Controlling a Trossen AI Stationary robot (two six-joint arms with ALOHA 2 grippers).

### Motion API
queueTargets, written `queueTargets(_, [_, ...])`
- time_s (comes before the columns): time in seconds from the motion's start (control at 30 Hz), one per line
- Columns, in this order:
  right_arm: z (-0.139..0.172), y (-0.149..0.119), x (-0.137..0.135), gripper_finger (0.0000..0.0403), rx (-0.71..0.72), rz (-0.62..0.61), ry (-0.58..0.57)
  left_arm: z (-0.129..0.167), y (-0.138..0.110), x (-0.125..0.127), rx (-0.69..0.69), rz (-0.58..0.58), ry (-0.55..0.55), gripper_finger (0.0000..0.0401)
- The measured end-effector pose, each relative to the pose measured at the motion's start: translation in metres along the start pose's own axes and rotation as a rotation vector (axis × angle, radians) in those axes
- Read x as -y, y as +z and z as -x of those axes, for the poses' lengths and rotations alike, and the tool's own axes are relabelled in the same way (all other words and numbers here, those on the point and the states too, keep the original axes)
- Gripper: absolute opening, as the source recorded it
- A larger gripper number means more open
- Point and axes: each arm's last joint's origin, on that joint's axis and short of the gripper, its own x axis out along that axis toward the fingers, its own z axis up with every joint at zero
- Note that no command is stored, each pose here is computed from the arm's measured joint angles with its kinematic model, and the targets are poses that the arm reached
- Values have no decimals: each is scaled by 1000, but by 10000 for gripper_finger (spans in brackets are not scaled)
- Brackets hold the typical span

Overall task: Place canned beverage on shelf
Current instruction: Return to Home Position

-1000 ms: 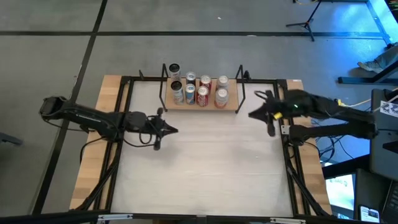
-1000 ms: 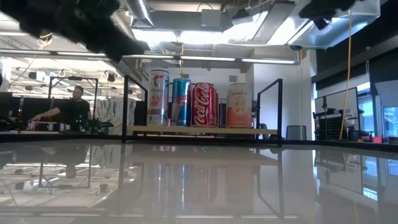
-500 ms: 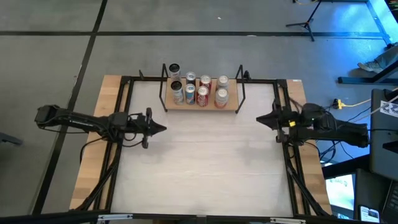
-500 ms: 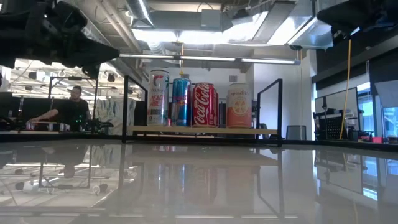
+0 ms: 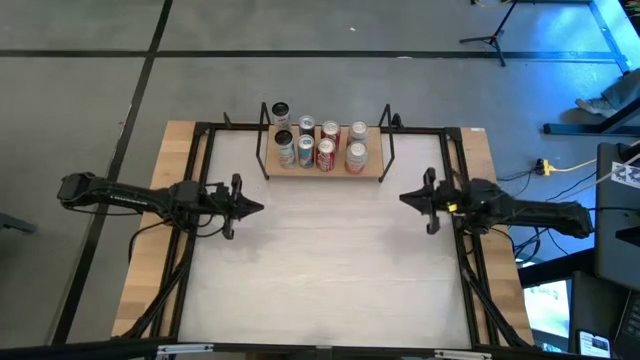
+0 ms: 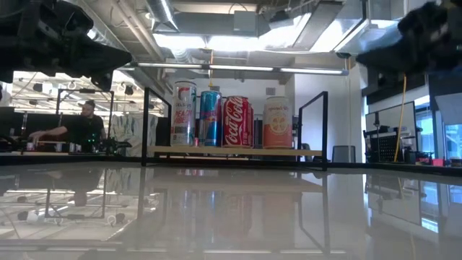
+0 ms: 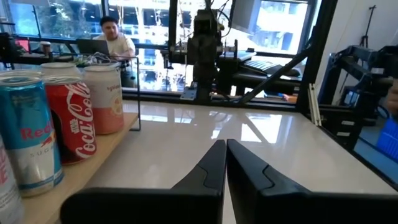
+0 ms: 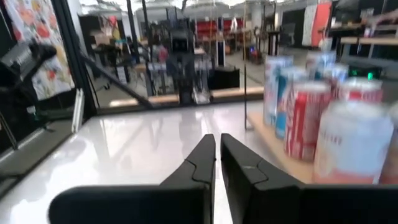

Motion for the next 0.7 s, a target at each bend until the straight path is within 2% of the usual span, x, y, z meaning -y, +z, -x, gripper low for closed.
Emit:
queueTargets(0.23, [-1, -32, 2, 21, -93, -16, 1, 0, 0, 0, 0, -21, 1, 7])
queueTargets(0.43, [0, -34, 2, 21, -106, -18, -10, 1, 1, -1, 11, -26, 33, 7])
queueTargets(0.7, [7, -32, 3, 21, -73, -7, -47, 7, 2, 0, 8, -45, 11, 7])
